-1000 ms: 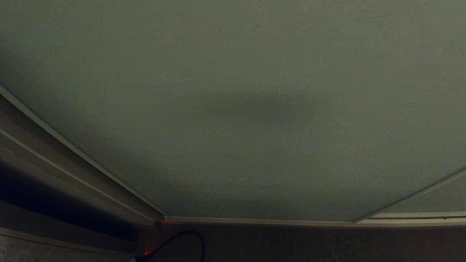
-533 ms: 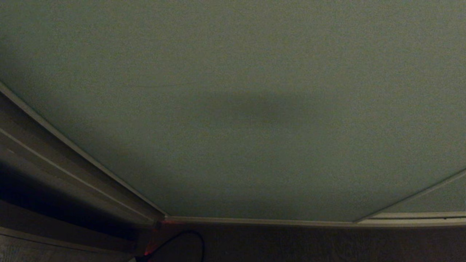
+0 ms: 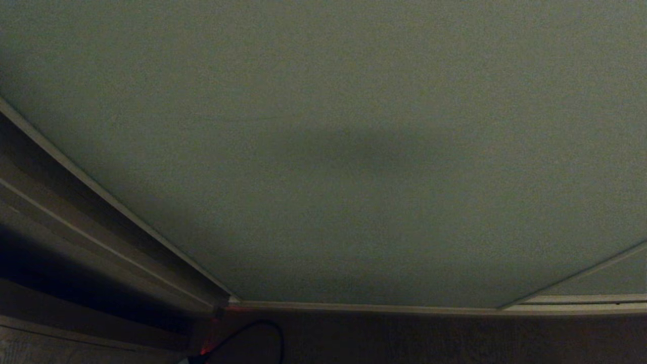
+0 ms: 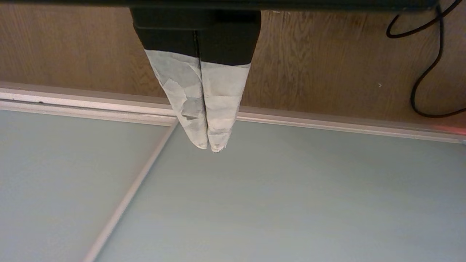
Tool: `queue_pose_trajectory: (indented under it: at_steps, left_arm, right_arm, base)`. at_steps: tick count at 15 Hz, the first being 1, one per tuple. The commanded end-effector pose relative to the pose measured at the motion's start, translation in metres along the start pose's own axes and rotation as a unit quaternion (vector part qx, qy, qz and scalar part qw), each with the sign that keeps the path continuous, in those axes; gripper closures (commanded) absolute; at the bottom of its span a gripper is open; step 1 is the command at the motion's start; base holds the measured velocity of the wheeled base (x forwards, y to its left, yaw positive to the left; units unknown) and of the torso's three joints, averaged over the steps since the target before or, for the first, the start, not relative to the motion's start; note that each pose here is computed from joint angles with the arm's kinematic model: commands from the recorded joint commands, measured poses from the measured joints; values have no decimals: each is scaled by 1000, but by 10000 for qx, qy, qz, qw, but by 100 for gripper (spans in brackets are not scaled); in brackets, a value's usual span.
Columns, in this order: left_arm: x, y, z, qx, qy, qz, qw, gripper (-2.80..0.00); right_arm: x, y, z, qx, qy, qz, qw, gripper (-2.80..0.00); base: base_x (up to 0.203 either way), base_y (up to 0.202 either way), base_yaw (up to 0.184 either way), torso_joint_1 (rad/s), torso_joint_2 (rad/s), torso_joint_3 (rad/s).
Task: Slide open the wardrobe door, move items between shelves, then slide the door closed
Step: Open the door
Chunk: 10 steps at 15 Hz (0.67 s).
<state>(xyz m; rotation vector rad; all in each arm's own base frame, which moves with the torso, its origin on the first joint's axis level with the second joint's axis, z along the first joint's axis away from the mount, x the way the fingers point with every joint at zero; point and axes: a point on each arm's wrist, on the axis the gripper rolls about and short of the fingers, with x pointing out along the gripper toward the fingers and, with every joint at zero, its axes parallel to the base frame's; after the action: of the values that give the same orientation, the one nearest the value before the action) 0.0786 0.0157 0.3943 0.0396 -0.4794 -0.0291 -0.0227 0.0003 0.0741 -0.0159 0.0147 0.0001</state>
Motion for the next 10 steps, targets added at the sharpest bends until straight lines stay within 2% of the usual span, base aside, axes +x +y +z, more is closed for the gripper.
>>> queue_pose_trajectory:
  at_steps: [1,7,10]
  left_arm:
    - [-15,-5,5,-8,44,-75,10000,0]
    - [-21,-12,16,-20,141,-925,9956,0]
    - [-28,-17,21,-206,384,-1281,9908,0]
  right_arm:
    - [0,0,-1,-4,22,0,10000,0]
    - [0,0,-1,3,19,0,10000,0]
    - [0,0,-1,-4,26,8,10000,0]
  base:
    - [0,0,0,0,0,0]
    - [0,0,0,0,0,0]
    - [0,0,0,0,0,0]
